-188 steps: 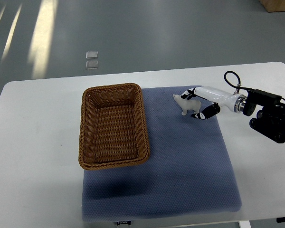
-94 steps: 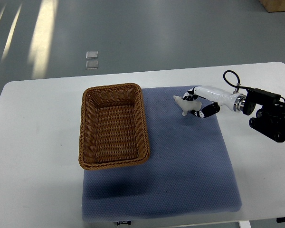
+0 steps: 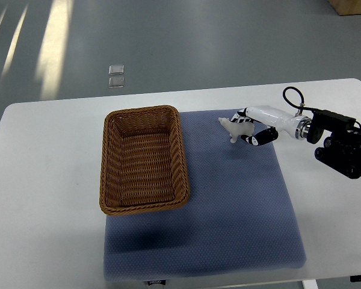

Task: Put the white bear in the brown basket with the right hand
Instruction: 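Lift the bear and carry it over the brown wicker basket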

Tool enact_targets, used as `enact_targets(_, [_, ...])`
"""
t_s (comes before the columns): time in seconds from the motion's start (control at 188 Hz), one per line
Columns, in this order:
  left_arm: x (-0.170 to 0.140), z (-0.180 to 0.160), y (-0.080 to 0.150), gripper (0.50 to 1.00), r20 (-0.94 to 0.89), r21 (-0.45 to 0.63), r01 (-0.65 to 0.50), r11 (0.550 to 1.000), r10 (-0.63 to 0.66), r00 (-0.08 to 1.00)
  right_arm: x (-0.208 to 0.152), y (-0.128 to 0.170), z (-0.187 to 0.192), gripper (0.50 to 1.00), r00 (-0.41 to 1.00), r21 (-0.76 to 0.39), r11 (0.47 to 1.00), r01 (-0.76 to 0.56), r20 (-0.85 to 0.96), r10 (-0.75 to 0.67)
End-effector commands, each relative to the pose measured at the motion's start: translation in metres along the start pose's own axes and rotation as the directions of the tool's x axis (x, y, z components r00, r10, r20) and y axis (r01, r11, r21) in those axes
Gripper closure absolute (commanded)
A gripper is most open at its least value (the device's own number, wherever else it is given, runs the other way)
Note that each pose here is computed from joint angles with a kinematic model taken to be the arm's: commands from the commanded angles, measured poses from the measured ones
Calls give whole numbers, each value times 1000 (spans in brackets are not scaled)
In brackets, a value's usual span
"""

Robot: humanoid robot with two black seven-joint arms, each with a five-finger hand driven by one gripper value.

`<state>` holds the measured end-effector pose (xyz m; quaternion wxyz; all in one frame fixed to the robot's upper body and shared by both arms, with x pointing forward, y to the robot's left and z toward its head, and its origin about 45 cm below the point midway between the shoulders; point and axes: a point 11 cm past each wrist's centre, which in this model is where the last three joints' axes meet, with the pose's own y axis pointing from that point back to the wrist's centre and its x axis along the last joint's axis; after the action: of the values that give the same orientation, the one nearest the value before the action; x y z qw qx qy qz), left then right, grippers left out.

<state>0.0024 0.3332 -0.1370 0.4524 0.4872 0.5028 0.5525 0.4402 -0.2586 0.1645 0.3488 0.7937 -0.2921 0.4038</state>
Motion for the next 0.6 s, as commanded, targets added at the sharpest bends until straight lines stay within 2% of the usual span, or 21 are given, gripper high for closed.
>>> enact_targets(0.0, [0,0,0,500,0,0,1,1000,-1,1000,13,-6,-10,1000,1000,29,999,-25,-17,25])
enact_targets(0.277, [0,0,0,500,0,0,-1,1000,1,1000,72,-25,-55,1000,991,145,987,-67,-103,82])
enact_targets(0.468, [0,0,0,500,0,0,1,1000,-1,1000,79,-59,-124,1000,982,287,958,-18,-174,70])
enact_targets(0.596, [0,0,0,500,0,0,-1,1000,1,1000,66,-78,-166,1000,976,358,932,51,-215,30])
